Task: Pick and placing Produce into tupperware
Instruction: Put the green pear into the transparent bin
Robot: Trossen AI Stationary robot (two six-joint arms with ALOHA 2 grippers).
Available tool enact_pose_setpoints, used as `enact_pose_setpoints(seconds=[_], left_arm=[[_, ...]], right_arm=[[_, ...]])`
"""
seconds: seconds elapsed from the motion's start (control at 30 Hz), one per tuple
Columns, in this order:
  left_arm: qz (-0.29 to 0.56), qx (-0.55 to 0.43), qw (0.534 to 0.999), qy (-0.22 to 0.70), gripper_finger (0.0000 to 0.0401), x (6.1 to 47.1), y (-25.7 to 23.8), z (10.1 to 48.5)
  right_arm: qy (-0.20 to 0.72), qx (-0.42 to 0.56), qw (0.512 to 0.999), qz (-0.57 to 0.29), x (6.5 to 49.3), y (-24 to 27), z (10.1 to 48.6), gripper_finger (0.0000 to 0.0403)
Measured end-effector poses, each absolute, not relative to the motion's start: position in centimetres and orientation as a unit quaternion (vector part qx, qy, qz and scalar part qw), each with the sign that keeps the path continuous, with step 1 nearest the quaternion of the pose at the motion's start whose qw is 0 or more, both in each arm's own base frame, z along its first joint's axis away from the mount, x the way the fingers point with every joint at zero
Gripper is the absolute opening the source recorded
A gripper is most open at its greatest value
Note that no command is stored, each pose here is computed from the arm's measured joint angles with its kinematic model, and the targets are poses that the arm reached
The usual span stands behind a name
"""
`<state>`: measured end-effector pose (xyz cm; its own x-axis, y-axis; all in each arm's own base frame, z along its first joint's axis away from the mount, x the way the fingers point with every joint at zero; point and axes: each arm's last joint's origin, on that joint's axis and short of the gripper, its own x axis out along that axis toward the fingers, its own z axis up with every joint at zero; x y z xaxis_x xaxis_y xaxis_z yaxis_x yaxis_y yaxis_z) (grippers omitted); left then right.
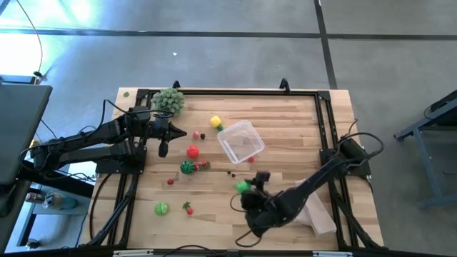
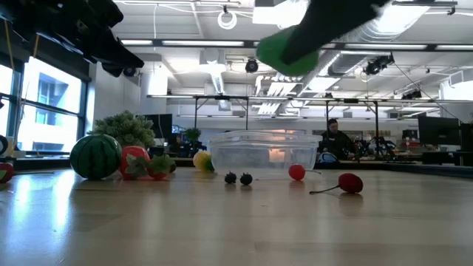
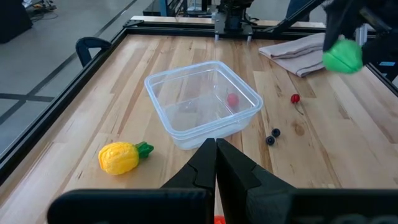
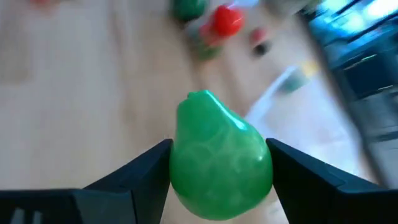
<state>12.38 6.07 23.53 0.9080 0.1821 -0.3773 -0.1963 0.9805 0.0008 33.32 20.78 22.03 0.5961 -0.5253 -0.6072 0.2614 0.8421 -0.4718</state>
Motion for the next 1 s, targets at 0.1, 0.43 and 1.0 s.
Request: enact_pose_setpoints(seconds=[0.1,0.43,1.0], left_arm=[[0.097,-0.019,0.977,0.191,0.0001,12.4,6.1,23.5],[0.097,-0.019,0.977,0.191,0.0001,12.4,6.1,23.5],[0.097,-0.019,0.977,0.191,0.0001,12.4,6.1,23.5]], right_arm=[[0.372,-0.196,0.87,-0.257,34.3,19.4,22.8,0.0242],[0.338,-0.189,0.872,-0.299,35.3,13.3,28.4,0.022],[0.371,0.023,0.908,-0.194,36.4,-4.7,32.7,0.0214]])
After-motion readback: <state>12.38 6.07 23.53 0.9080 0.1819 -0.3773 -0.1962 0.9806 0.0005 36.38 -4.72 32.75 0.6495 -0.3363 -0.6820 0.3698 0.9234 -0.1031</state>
